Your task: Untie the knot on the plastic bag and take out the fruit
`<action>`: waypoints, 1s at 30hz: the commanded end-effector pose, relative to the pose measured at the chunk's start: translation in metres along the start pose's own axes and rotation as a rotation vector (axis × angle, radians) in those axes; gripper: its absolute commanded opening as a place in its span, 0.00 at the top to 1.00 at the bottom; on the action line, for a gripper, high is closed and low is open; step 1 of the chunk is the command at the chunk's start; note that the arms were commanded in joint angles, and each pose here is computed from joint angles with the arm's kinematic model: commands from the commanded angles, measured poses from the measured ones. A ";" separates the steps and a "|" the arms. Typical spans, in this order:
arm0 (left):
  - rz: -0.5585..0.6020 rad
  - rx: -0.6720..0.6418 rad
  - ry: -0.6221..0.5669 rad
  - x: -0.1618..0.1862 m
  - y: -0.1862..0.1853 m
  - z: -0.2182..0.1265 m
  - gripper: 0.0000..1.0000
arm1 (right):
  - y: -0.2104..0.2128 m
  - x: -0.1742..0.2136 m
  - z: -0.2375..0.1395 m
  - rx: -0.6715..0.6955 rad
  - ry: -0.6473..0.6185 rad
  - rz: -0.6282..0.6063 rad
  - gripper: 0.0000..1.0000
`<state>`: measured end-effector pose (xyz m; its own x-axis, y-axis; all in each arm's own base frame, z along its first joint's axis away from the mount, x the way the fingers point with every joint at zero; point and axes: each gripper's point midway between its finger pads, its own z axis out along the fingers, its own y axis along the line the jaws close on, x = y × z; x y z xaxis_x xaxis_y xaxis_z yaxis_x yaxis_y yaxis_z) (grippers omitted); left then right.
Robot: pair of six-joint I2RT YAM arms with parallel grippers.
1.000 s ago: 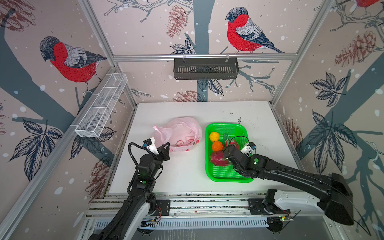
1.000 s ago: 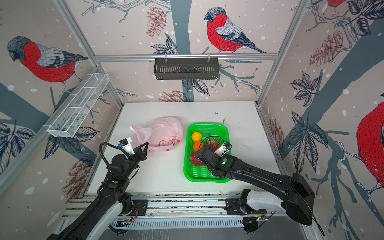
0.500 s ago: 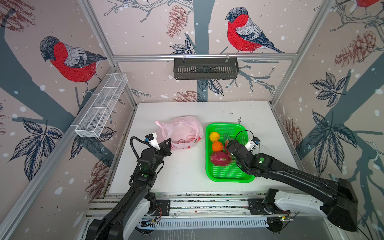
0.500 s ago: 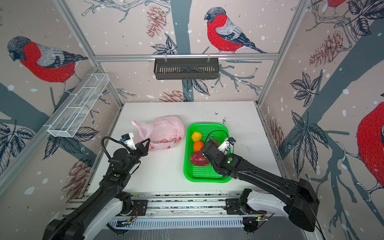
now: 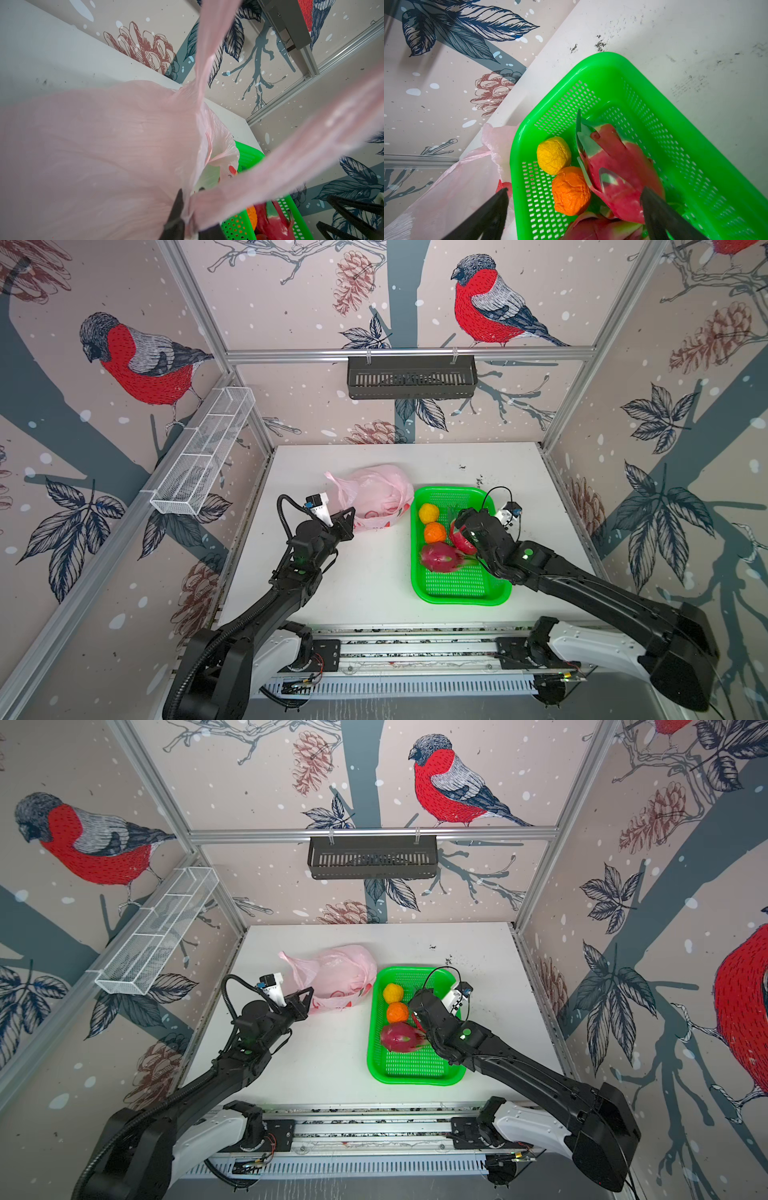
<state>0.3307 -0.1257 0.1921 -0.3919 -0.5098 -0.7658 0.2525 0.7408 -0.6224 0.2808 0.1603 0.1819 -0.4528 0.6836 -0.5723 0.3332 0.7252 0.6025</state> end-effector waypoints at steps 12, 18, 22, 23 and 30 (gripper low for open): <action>0.145 -0.209 -0.031 -0.033 0.006 -0.043 0.42 | -0.003 -0.038 0.002 -0.038 -0.070 -0.037 0.01; 0.156 -0.261 -0.075 -0.047 0.004 -0.074 0.39 | -0.001 -0.051 0.007 -0.052 -0.075 -0.055 0.01; 0.179 -0.303 -0.120 -0.063 0.000 -0.094 0.37 | 0.001 -0.060 0.011 -0.061 -0.083 -0.076 0.01; 0.189 -0.314 -0.132 -0.068 -0.001 -0.098 0.36 | 0.001 -0.063 0.011 -0.061 -0.085 -0.085 0.01; 0.260 -0.379 -0.208 -0.100 -0.008 -0.109 0.17 | -0.001 -0.086 0.009 -0.042 -0.151 -0.151 0.01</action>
<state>0.2700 -0.0438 0.2857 -0.1881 -0.3795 -0.9059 0.0154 0.9211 -0.3891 0.3222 0.1057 0.2124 -0.3916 0.6125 -0.6867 0.2691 0.7899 0.5511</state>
